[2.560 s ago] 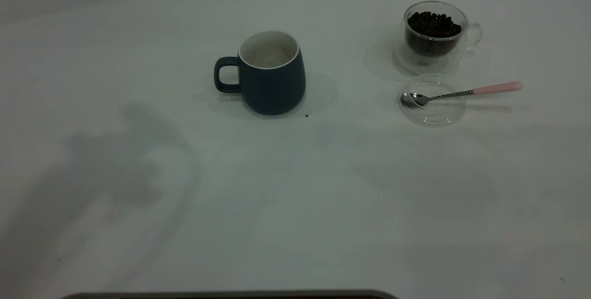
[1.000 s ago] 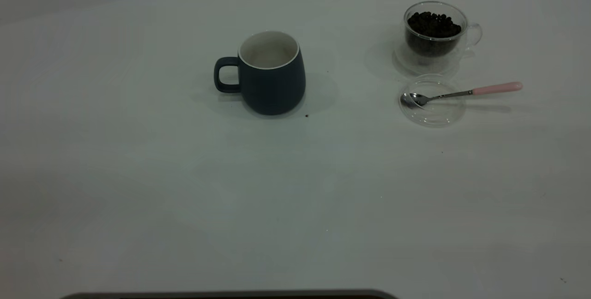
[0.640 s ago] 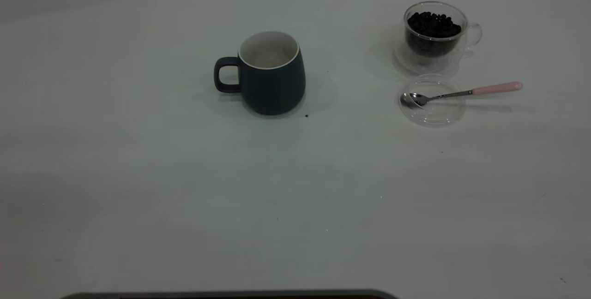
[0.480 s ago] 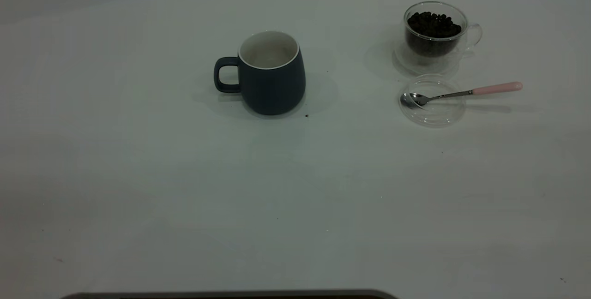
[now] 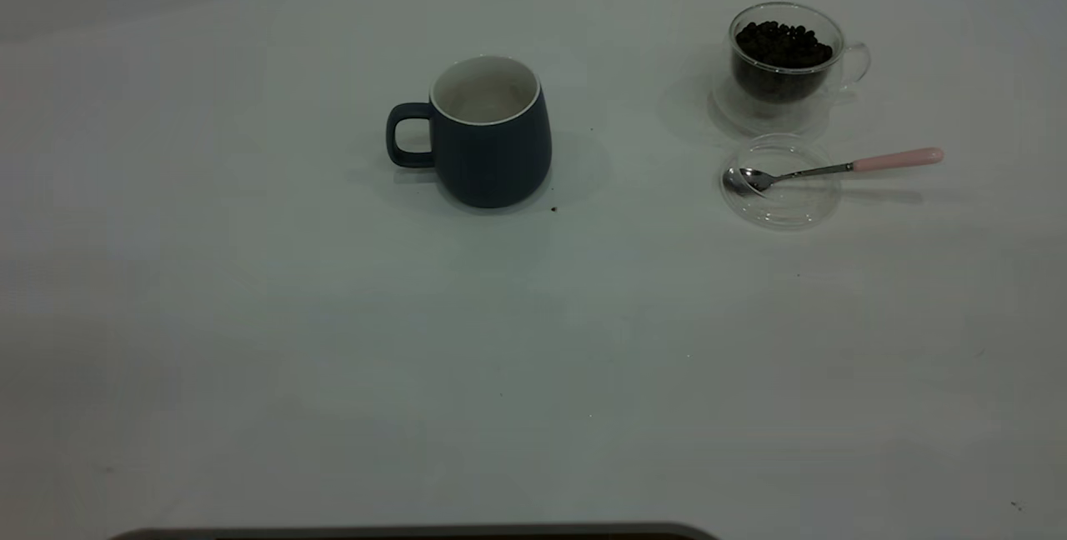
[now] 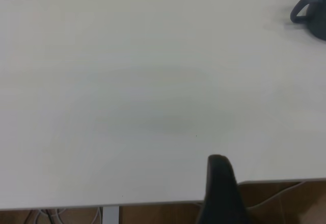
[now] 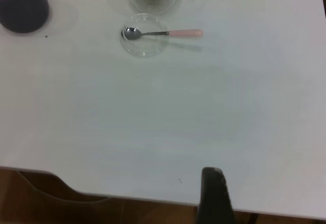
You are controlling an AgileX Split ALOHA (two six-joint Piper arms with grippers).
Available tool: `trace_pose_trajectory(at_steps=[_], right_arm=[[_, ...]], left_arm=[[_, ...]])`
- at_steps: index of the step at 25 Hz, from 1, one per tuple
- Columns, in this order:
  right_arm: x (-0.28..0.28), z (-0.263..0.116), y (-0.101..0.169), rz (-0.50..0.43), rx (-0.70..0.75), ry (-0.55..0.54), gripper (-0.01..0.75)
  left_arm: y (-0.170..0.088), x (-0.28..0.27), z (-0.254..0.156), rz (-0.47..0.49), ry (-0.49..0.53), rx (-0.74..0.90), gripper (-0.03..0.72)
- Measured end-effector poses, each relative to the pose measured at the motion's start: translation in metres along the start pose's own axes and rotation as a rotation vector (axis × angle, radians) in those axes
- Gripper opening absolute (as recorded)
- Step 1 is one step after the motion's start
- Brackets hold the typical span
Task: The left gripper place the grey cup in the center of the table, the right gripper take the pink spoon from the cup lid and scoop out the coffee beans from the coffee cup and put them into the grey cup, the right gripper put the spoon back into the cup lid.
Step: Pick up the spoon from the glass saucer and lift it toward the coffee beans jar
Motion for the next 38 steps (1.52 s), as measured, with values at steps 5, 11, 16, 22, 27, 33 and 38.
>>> trace_pose_trajectory(at_steps=[5,11,16,22,27,33,38], right_arm=[[0.000,0.000,0.002,0.017,0.006,-0.001,0.578],[-0.001,0.002,0.014,0.098,0.046,-0.008,0.578],[0.003,0.007,0.018,0.133,0.149,0.014,0.578],[0.027,0.042,0.011,0.113,0.220,-0.011,0.578],[0.071,0.070,0.006,0.115,0.258,0.056,0.578],[0.140,0.085,0.002,0.125,0.217,0.151,0.558],[0.193,0.089,0.000,0.154,0.162,0.269,0.529]], left_arm=[[0.000,0.000,0.000,0.000,0.000,0.000,0.567],[0.000,0.000,0.000,0.000,0.000,0.001,0.567],[0.000,0.000,0.000,0.000,0.000,0.001,0.567],[0.000,0.000,0.000,0.000,0.000,0.001,0.567],[0.000,0.000,0.000,0.000,0.000,0.001,0.567],[0.000,0.000,0.000,0.000,0.000,0.001,0.567],[0.000,0.000,0.000,0.000,0.000,0.001,0.567]])
Point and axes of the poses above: a point on each arm's last joint axis where the gripper is mounted, x pointing out along that axis toward the gripper, y along the wrist's bending axis when the last joint is at zero, z = x × y, the point moved 5 cm from there along x, pointing out along that axis toward the gripper
